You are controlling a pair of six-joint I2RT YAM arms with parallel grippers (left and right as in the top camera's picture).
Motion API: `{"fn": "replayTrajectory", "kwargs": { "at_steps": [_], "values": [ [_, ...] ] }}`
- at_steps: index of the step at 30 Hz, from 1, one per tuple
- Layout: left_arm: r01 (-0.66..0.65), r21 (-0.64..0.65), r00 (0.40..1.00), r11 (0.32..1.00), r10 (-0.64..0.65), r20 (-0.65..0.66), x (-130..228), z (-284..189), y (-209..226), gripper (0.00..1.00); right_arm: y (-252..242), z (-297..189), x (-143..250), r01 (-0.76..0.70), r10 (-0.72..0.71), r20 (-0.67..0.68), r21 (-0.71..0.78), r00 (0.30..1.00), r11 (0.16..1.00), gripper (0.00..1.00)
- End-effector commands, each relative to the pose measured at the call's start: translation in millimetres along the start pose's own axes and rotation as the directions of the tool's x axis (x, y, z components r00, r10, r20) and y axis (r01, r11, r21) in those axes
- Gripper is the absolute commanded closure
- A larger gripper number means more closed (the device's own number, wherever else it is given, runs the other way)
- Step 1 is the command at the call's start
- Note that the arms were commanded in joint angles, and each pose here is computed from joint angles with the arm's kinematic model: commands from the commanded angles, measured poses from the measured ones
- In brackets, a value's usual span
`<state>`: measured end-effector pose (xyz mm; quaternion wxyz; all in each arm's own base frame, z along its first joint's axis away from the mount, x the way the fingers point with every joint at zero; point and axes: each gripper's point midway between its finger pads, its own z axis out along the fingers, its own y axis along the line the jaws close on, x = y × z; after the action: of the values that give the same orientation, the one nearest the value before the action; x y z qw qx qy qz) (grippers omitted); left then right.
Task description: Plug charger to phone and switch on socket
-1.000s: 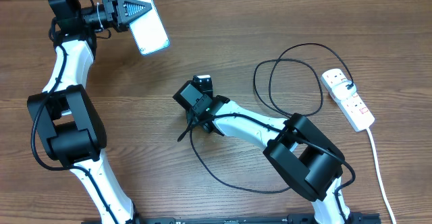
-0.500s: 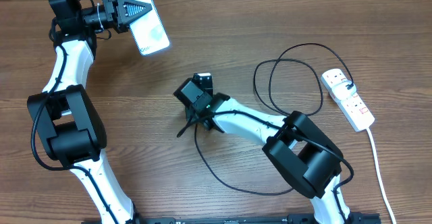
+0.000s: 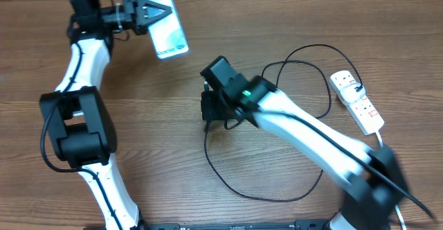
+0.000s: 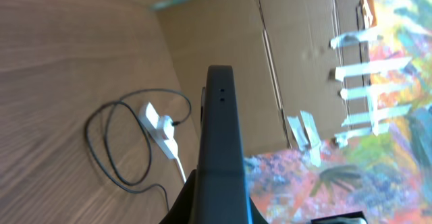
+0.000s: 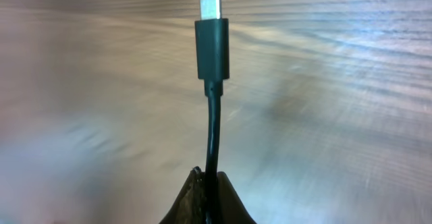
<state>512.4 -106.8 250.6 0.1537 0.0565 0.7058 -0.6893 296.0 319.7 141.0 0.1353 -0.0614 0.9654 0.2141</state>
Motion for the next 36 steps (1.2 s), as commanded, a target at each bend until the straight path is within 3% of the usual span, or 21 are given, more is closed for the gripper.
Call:
{"fn": "replayTrajectory", "kwargs": {
  "at_steps": [1,7,16,25,31,36],
  "values": [
    [-0.038,0.035,0.995,0.999,0.041,-0.086,14.9,35.2,-15.7,0.96,35.0,-42.6,20.7,0.057,-0.055,0.016,-0.112,0.998,0.992,0.96],
    [-0.024,0.061,0.986,0.998,0.034,-0.164,32.9,73.8,-22.1,0.96,30.4,-32.5,42.0,0.015,-0.013,0.046,-0.045,0.999,0.999,0.96],
    [0.018,0.053,0.987,0.998,-0.009,-0.162,31.8,71.2,-21.5,0.96,16.9,-33.3,13.5,-0.002,0.002,0.155,-0.005,0.988,1.0,0.96],
    [0.018,0.052,0.987,0.998,-0.009,-0.161,31.6,70.8,-21.3,0.96,19.7,-39.2,-14.9,-0.03,0.049,0.204,-0.095,0.978,0.995,0.96],
    [0.018,0.052,0.987,0.998,-0.009,-0.161,31.7,71.0,-21.3,0.96,36.6,-44.5,-24.2,0.037,0.006,0.203,-0.205,0.979,0.978,0.96],
    [0.018,0.052,0.987,0.998,-0.009,-0.161,31.7,71.0,-21.3,0.96,30.1,-44.6,-30.9,0.02,0.023,0.208,-0.205,0.978,0.979,0.96]
  ]
}}
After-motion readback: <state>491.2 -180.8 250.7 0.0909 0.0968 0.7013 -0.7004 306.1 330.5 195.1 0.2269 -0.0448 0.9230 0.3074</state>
